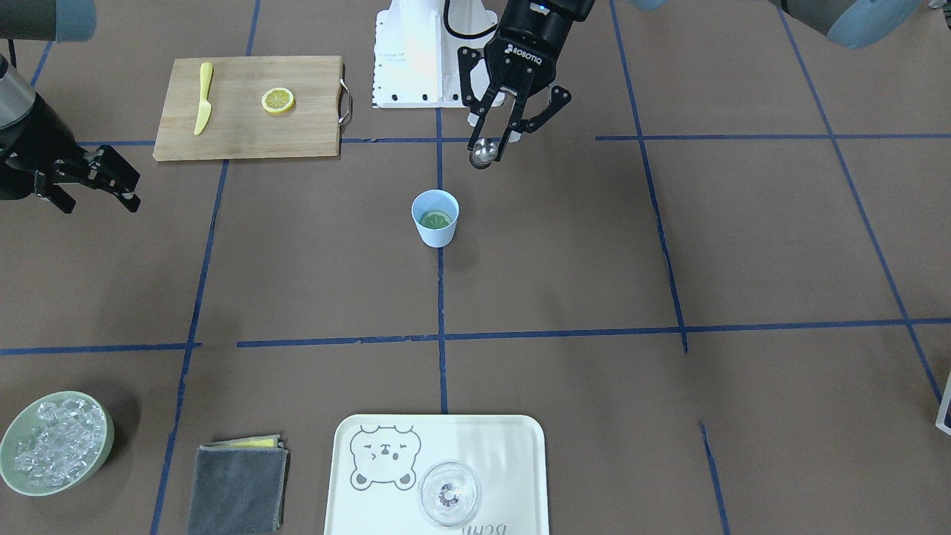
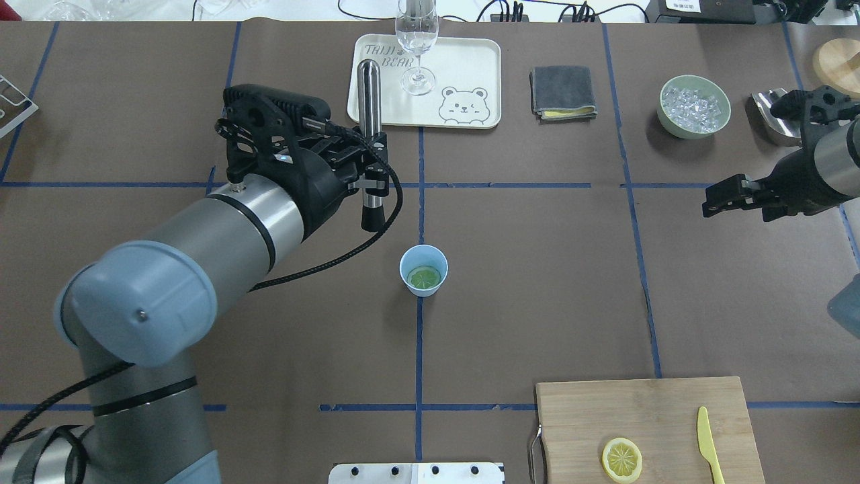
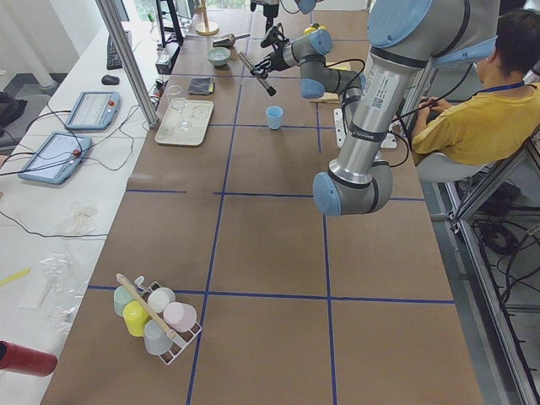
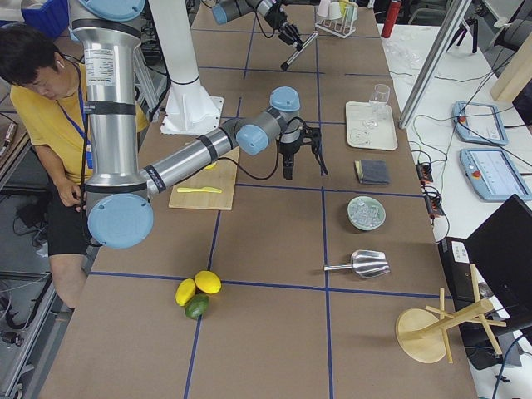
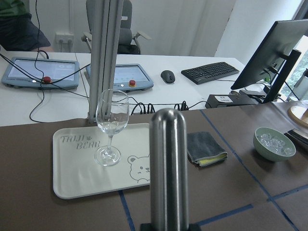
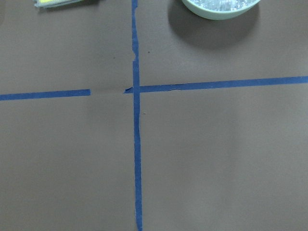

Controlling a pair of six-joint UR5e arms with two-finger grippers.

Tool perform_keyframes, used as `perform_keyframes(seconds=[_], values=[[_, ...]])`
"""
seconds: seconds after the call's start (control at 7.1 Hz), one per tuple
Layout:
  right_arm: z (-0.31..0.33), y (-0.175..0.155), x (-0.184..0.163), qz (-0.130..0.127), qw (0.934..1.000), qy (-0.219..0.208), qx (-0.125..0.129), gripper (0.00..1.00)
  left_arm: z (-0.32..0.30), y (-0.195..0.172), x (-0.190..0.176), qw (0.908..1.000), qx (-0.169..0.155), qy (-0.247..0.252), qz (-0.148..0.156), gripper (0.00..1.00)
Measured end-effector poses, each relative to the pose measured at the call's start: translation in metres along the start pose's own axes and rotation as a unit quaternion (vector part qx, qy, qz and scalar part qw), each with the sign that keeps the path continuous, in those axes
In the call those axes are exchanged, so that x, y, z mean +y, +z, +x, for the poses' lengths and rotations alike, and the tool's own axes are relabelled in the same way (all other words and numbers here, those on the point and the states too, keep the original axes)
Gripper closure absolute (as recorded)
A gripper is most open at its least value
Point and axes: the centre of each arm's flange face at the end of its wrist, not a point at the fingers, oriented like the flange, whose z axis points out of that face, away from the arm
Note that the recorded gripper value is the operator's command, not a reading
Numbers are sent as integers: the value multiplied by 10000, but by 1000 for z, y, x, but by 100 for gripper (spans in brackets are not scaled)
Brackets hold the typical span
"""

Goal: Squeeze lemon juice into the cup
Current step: 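Carry the muddler with the left gripper over the blue cup, then push the muddler down into the cup onto the lemon slice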

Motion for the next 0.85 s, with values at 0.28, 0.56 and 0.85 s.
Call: perform_keyframes(seconds=[0.28,0.56,0.85], values=[[25,-10,-3,-116,9999,-51,-97,0,20,28,36,9988,-139,6,472,100],[36,-13,-5,-146,9998,-61,-137,0,29,46,63,9975,-288,51,638,100],[39,-13,-6,-154,9998,-66,-137,0,46,55,96,9976,-352,126,579,100]])
